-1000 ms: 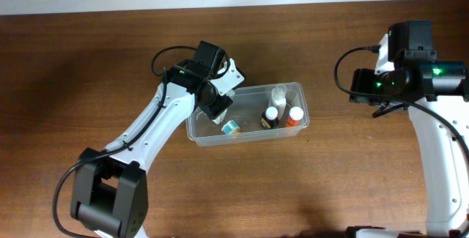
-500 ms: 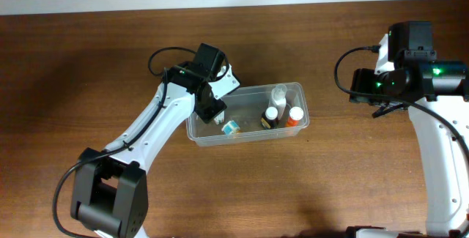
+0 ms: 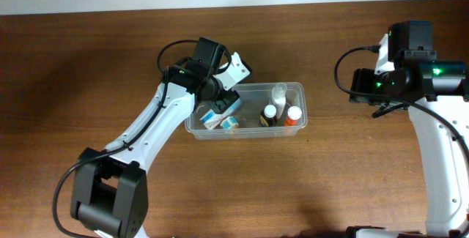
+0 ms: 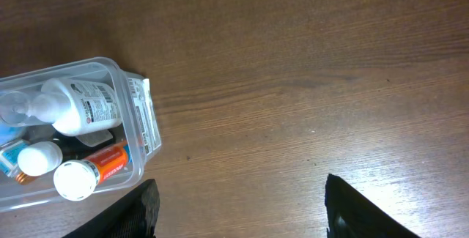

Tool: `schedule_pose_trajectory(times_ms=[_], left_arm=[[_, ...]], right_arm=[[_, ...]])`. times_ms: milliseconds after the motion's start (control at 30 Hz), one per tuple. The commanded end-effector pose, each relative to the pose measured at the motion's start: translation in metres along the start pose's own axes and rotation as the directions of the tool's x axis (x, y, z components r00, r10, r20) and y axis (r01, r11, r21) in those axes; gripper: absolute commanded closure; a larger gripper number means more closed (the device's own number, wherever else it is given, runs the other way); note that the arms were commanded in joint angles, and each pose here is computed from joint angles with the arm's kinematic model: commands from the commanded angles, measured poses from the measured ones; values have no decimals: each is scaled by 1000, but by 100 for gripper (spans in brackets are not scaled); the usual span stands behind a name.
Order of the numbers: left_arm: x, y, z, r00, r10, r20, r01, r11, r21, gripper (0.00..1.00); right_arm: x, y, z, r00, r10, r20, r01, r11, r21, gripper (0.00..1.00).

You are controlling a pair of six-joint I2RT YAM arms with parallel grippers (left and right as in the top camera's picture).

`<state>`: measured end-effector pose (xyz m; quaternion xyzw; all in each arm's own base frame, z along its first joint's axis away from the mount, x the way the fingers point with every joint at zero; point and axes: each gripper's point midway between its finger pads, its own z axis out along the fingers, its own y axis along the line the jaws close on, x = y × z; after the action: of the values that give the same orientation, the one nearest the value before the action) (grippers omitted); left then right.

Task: Pack container
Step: 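Lower the Panadol box into the container's left side and open the left gripper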

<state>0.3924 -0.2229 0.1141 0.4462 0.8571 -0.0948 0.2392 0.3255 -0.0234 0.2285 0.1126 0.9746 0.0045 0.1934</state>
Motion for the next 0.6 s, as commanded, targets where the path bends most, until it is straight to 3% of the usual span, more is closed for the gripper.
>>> schedule_pose_trajectory(times_ms=[0, 367, 567], left_arm=[[-5, -14, 3, 999, -17, 32, 14, 996, 87, 45], [-8, -14, -13, 999, -27, 41, 24, 997, 70, 50], [-7, 43, -82, 954, -267, 134, 290, 936, -200, 47]], right_arm=[[0, -1, 2, 1000, 9, -4, -9, 1000, -2, 35], [1, -1, 2, 1000, 6, -5, -6, 1000, -2, 35], [-1, 8, 2, 997, -73, 4, 73, 996, -43, 35]])
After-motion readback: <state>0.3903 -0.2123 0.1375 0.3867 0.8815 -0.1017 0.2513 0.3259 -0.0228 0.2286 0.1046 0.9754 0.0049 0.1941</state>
